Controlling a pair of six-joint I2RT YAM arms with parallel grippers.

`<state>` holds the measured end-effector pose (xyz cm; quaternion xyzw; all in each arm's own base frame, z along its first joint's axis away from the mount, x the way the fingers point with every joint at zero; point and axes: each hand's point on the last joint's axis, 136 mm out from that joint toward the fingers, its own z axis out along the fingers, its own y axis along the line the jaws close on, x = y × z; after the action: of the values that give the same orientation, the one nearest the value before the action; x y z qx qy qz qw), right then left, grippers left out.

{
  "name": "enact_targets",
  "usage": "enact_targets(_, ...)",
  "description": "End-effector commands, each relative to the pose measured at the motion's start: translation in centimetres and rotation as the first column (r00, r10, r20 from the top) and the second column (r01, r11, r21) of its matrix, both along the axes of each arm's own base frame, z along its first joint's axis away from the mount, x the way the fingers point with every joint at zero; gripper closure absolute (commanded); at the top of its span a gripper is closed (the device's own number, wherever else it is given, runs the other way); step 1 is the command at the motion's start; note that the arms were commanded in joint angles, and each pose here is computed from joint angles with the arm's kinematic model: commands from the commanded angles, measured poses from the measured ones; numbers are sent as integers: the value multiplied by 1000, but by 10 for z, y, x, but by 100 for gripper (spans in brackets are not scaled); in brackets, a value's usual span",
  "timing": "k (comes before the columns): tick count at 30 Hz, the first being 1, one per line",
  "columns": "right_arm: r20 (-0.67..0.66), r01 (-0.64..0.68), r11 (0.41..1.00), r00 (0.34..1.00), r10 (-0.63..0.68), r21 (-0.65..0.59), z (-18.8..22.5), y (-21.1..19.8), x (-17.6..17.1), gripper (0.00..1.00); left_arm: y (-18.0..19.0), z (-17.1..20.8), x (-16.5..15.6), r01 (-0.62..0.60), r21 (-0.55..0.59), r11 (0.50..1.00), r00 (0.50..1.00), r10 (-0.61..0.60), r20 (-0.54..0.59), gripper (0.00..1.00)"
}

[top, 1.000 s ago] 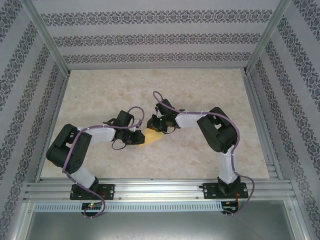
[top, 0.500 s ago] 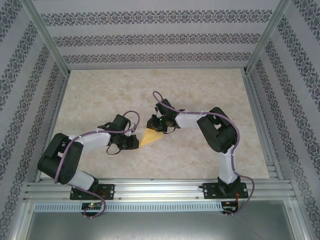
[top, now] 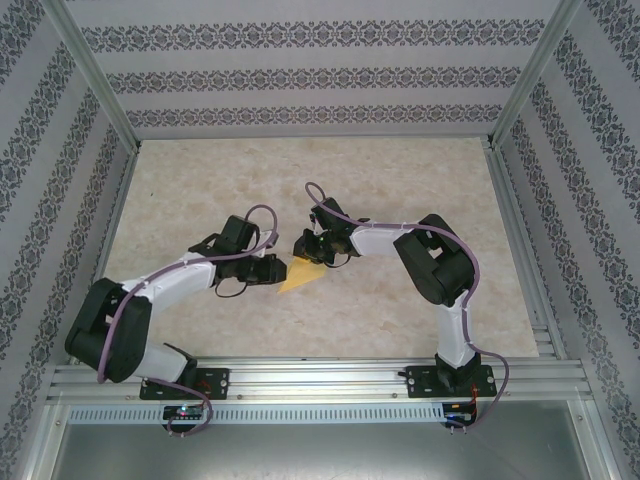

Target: Fold a paper plane with a square sheet of paper (pick it up from the middle)

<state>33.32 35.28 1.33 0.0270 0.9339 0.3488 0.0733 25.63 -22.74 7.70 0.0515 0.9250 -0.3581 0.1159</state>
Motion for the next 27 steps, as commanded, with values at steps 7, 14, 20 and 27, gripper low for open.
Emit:
enact_targets(7, -120, -1, 979, 992, -24, -204, -64, -33, -30, 81, -30, -22, 28, 33, -79, 996, 999, -35, -24, 85)
enact_targets(14, -114, 4, 984, 993, -24, -178, -56, -28, -27, 81, -6, -65, 22, -9, 92, 996, 997, 17, -81, 90)
enact_targets(20, -58, 21, 993, 998, -28, -114, -24, -20, -9, 79, 34, -98, -11, -30, 261, 965, 990, 65, -127, 96)
enact_targets(27, 55, 38, 999, 998, -36, -39, 36, -18, 17, 78, 39, -101, -17, -35, 271, 962, 989, 72, -128, 99)
